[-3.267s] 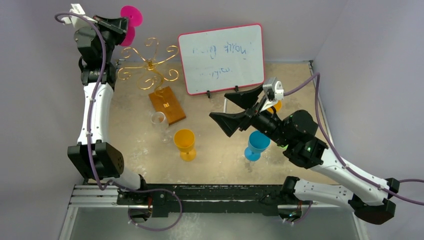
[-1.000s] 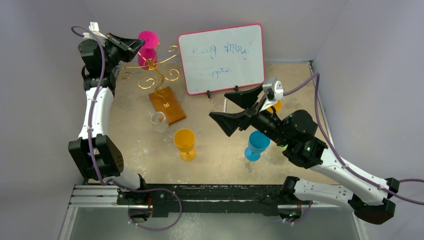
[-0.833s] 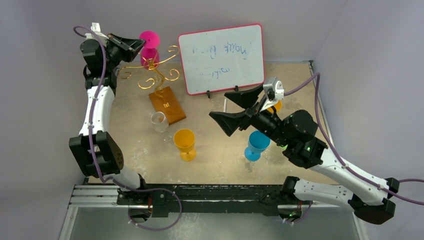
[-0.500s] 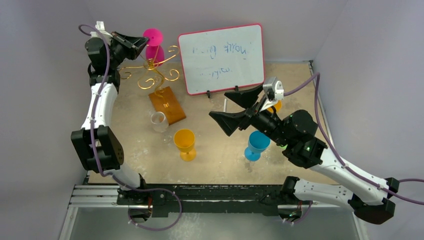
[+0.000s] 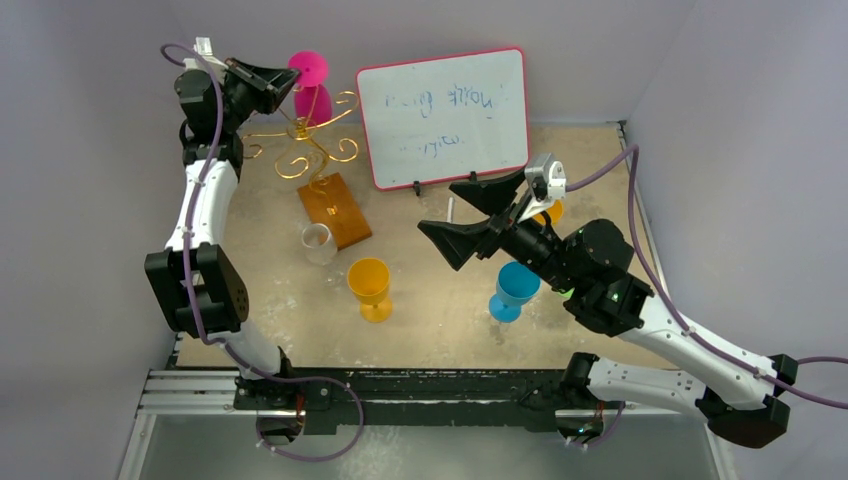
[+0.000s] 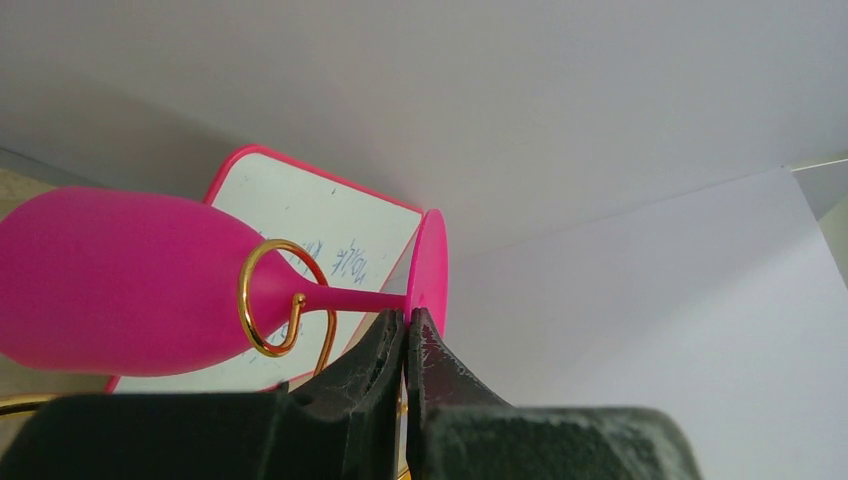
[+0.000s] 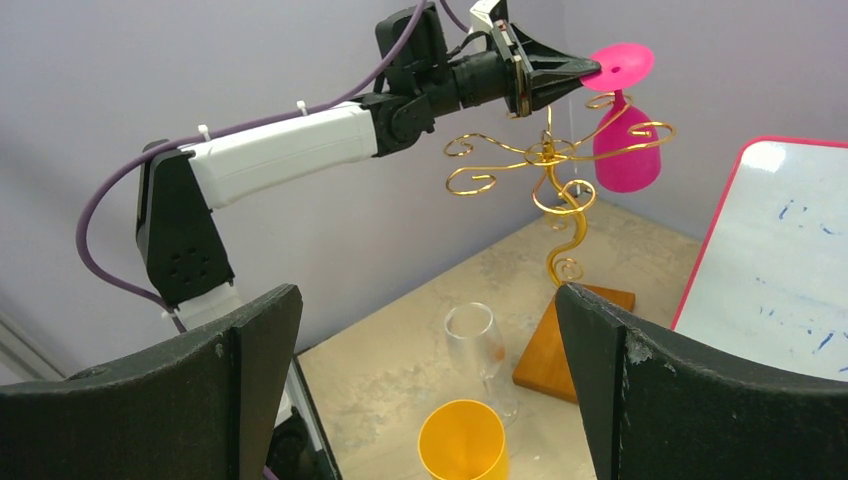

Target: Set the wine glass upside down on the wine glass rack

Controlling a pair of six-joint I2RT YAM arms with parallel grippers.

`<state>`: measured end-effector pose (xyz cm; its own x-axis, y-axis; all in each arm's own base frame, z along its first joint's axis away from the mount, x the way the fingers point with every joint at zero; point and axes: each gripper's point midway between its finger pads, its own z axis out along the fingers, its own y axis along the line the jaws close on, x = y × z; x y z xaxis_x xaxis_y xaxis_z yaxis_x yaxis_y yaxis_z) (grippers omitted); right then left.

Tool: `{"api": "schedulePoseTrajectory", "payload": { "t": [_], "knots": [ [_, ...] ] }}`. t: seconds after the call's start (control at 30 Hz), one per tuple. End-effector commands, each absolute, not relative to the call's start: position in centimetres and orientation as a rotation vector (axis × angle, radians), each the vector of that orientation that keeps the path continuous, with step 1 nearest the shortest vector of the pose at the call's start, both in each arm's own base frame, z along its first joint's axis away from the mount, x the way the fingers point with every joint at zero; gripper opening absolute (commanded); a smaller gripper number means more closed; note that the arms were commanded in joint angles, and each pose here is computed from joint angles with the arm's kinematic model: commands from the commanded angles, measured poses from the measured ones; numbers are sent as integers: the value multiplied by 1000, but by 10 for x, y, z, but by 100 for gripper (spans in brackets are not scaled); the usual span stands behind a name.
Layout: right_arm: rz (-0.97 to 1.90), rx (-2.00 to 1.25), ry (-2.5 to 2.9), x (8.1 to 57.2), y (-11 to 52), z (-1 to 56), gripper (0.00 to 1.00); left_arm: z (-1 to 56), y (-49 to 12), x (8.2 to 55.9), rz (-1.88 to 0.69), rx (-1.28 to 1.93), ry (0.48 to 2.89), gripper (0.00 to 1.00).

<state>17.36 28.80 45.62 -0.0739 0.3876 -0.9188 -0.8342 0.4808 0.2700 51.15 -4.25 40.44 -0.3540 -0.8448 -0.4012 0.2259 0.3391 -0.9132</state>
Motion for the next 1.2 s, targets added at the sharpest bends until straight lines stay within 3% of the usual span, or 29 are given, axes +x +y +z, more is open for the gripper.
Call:
{"api": "schedulePoseTrajectory", "payload": {
  "t": [0.0, 0.67, 1.17],
  "knots": [
    [1072, -418, 1199, 171, 280, 479, 100, 439, -36, 512, -1185, -500, 1447, 0],
    [1063, -412, 1200, 172, 278, 479, 100, 426, -25, 519, -1089, -548, 1486, 0],
    [1062, -404, 1202, 171, 276, 479, 100, 425, -17, 515, -985, -567, 1522, 23]
  ]
}}
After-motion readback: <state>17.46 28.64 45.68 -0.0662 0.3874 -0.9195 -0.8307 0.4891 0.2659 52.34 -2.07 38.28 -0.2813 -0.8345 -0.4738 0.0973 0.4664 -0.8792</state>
